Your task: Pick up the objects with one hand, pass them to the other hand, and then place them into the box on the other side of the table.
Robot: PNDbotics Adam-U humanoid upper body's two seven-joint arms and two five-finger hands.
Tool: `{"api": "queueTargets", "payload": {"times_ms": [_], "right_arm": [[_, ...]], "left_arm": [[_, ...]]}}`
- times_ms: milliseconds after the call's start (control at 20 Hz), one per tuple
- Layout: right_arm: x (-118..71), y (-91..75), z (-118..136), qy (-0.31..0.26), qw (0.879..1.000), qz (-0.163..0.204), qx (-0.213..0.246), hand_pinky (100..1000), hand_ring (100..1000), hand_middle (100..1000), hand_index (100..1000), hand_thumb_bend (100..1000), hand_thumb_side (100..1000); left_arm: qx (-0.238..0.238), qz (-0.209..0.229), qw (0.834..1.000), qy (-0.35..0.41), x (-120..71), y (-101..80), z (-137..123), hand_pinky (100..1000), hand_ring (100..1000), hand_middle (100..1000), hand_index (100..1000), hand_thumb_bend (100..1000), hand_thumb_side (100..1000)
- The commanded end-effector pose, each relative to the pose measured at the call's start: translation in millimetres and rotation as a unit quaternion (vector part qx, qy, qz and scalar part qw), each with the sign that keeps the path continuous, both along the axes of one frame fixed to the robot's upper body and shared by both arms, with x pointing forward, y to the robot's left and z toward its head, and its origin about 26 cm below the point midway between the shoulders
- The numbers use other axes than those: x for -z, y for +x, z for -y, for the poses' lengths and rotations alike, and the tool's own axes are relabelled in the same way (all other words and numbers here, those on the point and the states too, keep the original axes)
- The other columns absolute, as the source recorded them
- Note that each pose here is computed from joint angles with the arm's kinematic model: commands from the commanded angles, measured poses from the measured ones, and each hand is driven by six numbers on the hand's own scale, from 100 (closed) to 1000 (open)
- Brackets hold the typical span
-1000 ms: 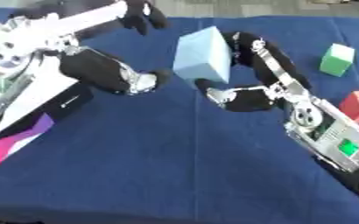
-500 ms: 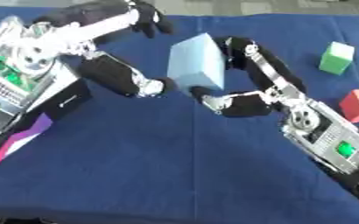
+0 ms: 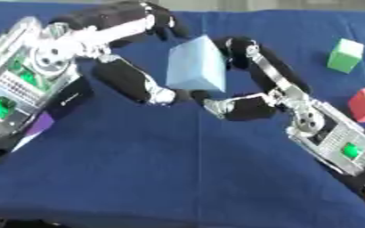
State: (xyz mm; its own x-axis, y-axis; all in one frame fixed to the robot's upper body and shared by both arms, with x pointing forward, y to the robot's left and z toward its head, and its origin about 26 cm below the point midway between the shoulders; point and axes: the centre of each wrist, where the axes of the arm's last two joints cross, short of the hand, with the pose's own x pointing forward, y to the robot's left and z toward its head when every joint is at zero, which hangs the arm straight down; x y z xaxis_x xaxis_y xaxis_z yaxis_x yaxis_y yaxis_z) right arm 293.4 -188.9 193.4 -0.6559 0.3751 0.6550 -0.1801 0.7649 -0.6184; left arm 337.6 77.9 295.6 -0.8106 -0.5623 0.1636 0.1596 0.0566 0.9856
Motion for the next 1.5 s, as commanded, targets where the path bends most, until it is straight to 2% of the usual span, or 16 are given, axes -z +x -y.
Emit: {"api": "queueTargets", "payload": {"times_ms": [50,350,600,1200,1500], "right_arm": [[-8.8,-2.6,-1.9,-0.004,1.000,0.020,-0.010,587,715,538,550,116,100],[-8.4,-2.9,-2.9,-0.006,1.000,0.021,-0.016,587,715,537,549,117,100],[-8.1,-3.0,-3.0,-0.007,1.000,0.022,-0.017,587,712,537,549,118,100],[-8.8,-3.1,-4.6,-0.007,0.999,0.024,-0.026,586,711,537,548,119,100],[-8.3,-3.3,-5.1,-0.008,0.999,0.023,-0.027,585,711,537,548,100,100]], "left_arm": [[0.003,0.021,1.000,0.000,-8.2,-0.7,1.2,877,818,811,873,570,420],[-0.005,0.030,1.000,0.001,-5.3,2.2,3.3,874,818,811,873,562,420],[-0.008,0.023,1.000,-0.002,-3.8,3.1,4.5,870,808,796,853,470,434],[0.003,0.009,1.000,0.007,0.4,2.2,11.0,864,804,768,821,454,417],[0.002,0.006,1.000,0.003,2.9,3.3,12.2,853,793,743,790,358,374]]}}
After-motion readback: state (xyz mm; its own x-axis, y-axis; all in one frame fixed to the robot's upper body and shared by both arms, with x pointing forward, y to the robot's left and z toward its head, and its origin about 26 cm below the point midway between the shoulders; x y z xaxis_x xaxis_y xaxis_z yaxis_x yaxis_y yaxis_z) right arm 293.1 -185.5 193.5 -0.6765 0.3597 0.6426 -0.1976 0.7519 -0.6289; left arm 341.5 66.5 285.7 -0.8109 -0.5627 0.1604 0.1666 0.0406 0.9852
